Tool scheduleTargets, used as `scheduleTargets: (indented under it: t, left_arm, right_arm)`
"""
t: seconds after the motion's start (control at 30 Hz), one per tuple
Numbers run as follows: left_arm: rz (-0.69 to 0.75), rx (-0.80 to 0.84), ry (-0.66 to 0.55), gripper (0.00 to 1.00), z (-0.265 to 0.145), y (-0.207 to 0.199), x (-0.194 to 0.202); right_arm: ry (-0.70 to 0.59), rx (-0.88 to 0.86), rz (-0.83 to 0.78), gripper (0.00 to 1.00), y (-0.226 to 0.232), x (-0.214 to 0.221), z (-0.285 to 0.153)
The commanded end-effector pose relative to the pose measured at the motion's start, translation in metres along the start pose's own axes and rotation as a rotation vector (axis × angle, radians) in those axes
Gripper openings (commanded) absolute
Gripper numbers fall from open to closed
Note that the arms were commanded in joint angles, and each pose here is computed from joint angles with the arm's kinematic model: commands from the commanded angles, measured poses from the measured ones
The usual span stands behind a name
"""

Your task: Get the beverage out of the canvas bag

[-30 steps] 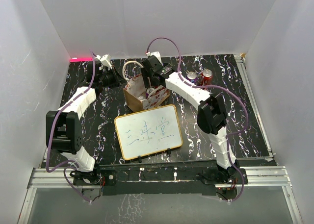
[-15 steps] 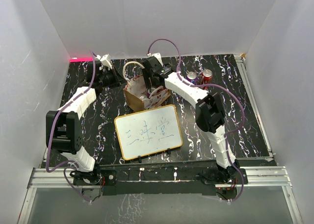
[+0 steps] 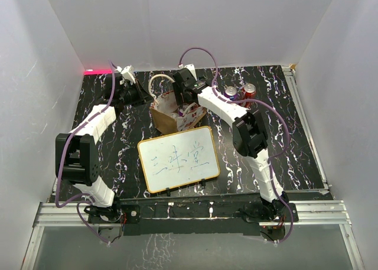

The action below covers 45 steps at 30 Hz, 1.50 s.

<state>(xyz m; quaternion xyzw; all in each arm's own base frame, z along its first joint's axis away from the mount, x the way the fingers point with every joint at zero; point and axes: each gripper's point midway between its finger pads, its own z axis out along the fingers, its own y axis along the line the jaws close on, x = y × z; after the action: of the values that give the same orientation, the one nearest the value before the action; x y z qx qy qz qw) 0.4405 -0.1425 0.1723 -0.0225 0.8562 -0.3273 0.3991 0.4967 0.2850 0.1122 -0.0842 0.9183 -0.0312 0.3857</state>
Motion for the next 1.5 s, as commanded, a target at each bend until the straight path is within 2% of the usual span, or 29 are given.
scheduleTargets:
  t: [0.0, 0.27, 0.43, 0.67, 0.9, 1.17, 1.47]
  left_arm:
    - [0.020, 0.022, -0.037, 0.00, -0.012, -0.011, -0.011]
    - [0.018, 0.023, -0.035, 0.00, -0.011, -0.011, -0.011]
    - [0.018, 0.024, -0.036, 0.00, -0.011, -0.011, -0.011]
    - [0.012, 0.031, -0.031, 0.00, -0.010, -0.011, -0.010]
    - [0.017, 0.052, -0.033, 0.00, -0.010, -0.015, -0.010]
    - [0.042, 0.092, -0.039, 0.00, -0.013, -0.030, -0.007]
    - [0.120, 0.077, -0.023, 0.00, -0.007, -0.040, 0.007]
  right_arm:
    - [0.080, 0.022, -0.019, 0.91, -0.010, 0.025, 0.028]
    - [0.077, 0.027, 0.004, 0.85, -0.012, 0.027, 0.040]
    - [0.062, -0.001, 0.011, 0.63, -0.008, 0.016, 0.036]
    - [-0.048, -0.159, 0.048, 0.37, 0.011, -0.026, -0.002]
    - [-0.178, -0.258, 0.109, 0.21, 0.017, -0.059, -0.038]
    - [-0.208, -0.323, 0.162, 0.15, 0.025, -0.074, -0.053]
    - [-0.218, -0.370, 0.200, 0.12, 0.031, -0.087, -0.069]
